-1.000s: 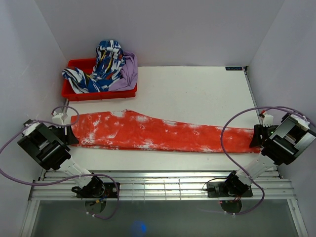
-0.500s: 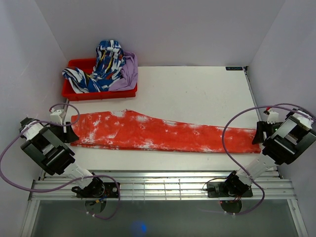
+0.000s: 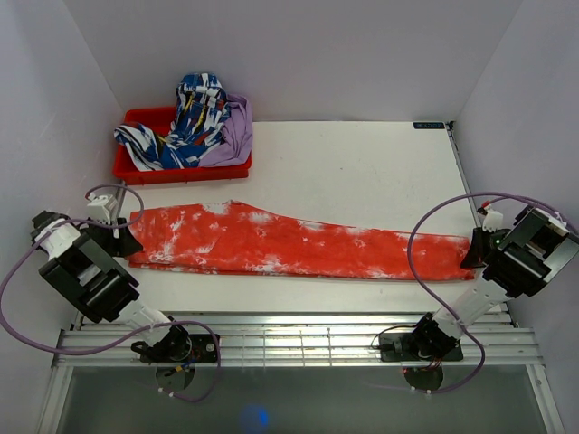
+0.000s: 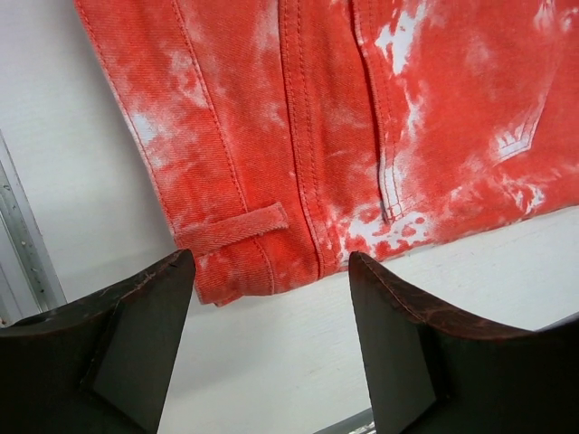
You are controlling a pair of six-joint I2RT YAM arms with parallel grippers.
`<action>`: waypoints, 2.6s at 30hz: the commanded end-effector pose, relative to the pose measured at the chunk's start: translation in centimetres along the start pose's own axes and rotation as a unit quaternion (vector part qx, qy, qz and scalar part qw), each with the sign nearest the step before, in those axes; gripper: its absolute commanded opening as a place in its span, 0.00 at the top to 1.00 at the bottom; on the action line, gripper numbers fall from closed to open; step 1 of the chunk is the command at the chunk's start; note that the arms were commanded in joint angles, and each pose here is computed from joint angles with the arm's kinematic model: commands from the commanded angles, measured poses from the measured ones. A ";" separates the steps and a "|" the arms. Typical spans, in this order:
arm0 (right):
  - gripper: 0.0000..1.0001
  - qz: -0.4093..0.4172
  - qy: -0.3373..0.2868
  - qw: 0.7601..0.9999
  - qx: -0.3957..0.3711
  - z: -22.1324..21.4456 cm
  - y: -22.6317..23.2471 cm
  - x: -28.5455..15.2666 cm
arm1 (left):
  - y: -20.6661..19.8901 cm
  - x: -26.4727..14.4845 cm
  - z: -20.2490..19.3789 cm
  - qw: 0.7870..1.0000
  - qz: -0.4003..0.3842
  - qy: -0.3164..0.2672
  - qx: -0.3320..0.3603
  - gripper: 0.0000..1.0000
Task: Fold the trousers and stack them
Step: Fold the trousers
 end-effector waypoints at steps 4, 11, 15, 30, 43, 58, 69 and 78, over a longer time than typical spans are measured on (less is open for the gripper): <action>0.92 0.046 -0.027 0.999 0.008 1.2 1.0 -3.0 | -1.0 -1.9 2.9 0.998 0.001 -0.052 0.043 0.20; 0.92 0.033 -0.084 0.994 -0.062 4.6 3.2 -10.7 | -5.4 -2.7 3.3 0.978 -0.033 -0.081 0.192 0.13; 0.92 0.012 -0.124 0.987 -0.100 5.4 4.5 -13.1 | -7.8 -2.0 3.4 0.963 -0.047 -0.093 0.249 0.11; 0.92 0.280 -0.162 0.931 -0.170 7.2 21.2 -10.0 | -8.6 3.8 4.6 0.979 -0.091 -0.041 0.180 0.14; 0.92 0.392 -0.103 0.887 -0.220 7.2 33.6 -3.8 | -7.0 6.5 1.9 0.991 -0.094 0.015 0.091 0.16; 0.92 0.445 -0.002 0.868 -0.219 3.0 42.9 7.2 | -7.1 7.0 0.6 0.993 -0.086 0.037 0.070 0.16; 0.92 0.456 0.039 0.864 -0.210 0.5 47.5 12.9 | -7.2 7.5 -0.2 0.993 -0.088 0.047 0.063 0.16; 0.92 0.465 0.057 0.860 -0.200 0.1 49.8 14.3 | -7.2 7.6 -0.7 0.992 -0.087 0.052 0.069 0.16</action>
Point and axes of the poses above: each gripper's point midway between its finger pads, its own x axis out along the fingers, its own y axis along the line the jaws close on, z = x × y, the point moved 6 cm from there along -x, back along the fingers, and after that the axes turned 10 degrees about x, right-handed, at the moved point
